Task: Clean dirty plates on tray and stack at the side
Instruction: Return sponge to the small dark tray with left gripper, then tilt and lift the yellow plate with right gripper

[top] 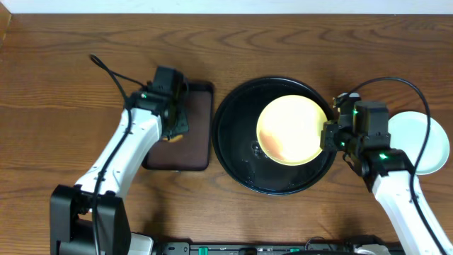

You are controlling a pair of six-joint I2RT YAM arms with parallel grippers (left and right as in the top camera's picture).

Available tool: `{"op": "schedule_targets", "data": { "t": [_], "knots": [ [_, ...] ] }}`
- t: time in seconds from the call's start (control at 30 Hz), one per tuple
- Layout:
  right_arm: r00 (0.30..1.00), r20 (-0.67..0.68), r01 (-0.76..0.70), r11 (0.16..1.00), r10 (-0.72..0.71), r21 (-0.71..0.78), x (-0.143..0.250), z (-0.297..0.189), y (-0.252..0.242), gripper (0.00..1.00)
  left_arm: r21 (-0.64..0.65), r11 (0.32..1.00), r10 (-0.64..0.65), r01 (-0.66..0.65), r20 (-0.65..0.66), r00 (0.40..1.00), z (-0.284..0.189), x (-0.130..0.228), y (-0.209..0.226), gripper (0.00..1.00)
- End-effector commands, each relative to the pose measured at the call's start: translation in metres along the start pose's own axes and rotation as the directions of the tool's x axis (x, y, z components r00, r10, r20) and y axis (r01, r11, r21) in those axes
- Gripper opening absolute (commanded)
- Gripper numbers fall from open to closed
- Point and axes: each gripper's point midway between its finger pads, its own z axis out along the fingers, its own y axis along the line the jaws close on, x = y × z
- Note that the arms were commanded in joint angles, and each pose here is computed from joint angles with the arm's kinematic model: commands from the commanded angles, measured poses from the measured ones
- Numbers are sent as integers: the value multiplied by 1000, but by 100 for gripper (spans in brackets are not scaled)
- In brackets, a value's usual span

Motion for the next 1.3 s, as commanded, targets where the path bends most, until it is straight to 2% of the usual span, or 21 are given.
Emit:
{"op": "schedule_targets", "data": {
  "t": [0.0, 0.07, 0.1, 0.17, 0.33, 0.43, 0.5, 0.53, 0.67, 0.87, 1.07, 1.17, 1.27],
  "knots": [
    [997, 49, 51, 998, -53, 46, -8, -14, -1, 1, -2, 999, 39, -39, -10, 999, 13, 10, 4, 52],
    [995, 74, 64, 994, -70, 87, -12, -20, -3, 1, -1, 999, 39, -39, -7, 999, 15, 11, 4, 64],
    [987, 105, 106, 987, -119, 123, -18, -27, 0, 1, -1, 999, 39, -39, -7, 999, 15, 11, 4, 75],
    [974, 127, 166, 972, -188, 167, -23, -32, 4, 1, -1, 999, 39, -39, -7, 999, 15, 11, 4, 77],
    [911, 135, 343, 897, -391, 281, -25, -41, 29, 1, -1, 999, 39, -39, -7, 999, 15, 11, 4, 79],
    [874, 138, 386, 839, -465, 382, -28, -50, 36, 1, -1, 999, 39, -39, -7, 999, 15, 11, 4, 80],
    [836, 146, 418, 786, -529, 456, -32, -59, 44, 1, -1, 999, 39, -39, -7, 999, 15, 11, 4, 80],
    [793, 151, 453, 737, -590, 502, -36, -67, 54, 1, -1, 999, 39, -39, -7, 999, 15, 11, 4, 80],
    [711, 147, 484, 631, -687, 607, -40, -88, 71, 1, -1, 999, 39, -39, -7, 999, 15, 11, 4, 80],
    [612, 76, 567, 504, -787, 652, -37, -98, 83, 1, -1, 999, 39, -39, -7, 999, 15, 11, 4, 80],
    [594, 79, 532, 465, -801, 708, -41, -111, 87, 1, -1, 999, 39, -39, -7, 999, 15, 11, 4, 80],
    [533, 59, 565, 407, -844, 718, -47, -117, 98, 1, -1, 999, 39, -39, -7, 999, 15, 11, 4, 80],
    [511, 57, 555, 379, -858, 740, -51, -125, 103, 1, -1, 999, 39, -39, -7, 999, 15, 11, 4, 80]
  ]
}}
